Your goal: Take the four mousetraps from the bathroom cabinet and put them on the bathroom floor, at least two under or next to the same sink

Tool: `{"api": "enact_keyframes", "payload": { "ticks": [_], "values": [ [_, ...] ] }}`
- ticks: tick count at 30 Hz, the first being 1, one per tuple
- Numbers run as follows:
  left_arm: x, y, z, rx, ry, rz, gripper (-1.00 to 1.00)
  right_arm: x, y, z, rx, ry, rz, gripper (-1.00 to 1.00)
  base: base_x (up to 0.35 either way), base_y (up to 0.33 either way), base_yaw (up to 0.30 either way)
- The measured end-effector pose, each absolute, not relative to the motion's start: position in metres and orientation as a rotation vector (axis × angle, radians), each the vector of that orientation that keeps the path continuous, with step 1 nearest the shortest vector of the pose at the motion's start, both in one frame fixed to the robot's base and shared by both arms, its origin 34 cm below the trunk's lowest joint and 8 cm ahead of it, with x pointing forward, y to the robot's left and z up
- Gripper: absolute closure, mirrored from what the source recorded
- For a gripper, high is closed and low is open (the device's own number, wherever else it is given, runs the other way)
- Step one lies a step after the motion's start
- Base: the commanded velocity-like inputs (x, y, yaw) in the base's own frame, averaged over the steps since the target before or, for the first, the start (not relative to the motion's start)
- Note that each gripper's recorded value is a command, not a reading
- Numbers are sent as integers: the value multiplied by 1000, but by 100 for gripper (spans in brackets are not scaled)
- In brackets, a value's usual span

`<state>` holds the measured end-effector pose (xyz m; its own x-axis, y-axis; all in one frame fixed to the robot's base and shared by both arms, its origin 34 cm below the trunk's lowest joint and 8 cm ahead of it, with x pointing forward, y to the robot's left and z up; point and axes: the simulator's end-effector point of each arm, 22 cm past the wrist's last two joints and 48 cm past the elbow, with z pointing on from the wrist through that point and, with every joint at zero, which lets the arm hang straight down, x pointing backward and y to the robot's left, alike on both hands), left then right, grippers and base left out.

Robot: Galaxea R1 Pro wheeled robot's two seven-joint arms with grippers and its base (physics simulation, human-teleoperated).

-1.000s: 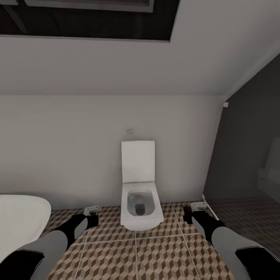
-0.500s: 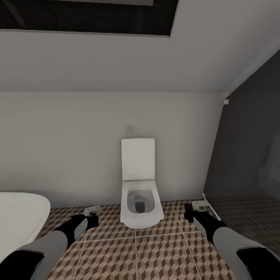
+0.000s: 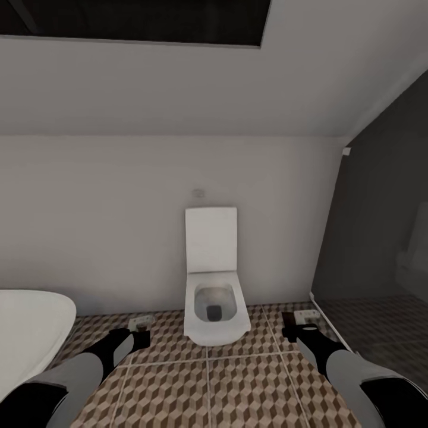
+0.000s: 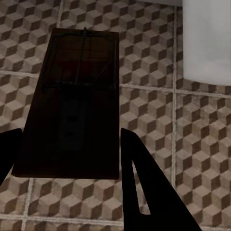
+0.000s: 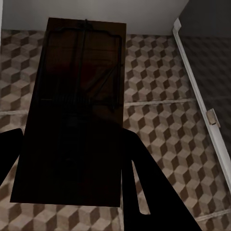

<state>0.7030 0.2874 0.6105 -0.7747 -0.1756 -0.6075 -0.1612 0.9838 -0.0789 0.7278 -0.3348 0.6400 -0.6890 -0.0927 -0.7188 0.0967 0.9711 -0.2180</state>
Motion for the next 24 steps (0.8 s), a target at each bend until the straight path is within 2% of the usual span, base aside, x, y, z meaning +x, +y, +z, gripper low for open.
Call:
{"api": "enact_keyframes", "payload": {
  "ticks": [24],
  "values": [
    [705,294,570,-253,2402,-21,100,721,-331,592,-2,2311,-300,100,0,0,0]
  ]
}}
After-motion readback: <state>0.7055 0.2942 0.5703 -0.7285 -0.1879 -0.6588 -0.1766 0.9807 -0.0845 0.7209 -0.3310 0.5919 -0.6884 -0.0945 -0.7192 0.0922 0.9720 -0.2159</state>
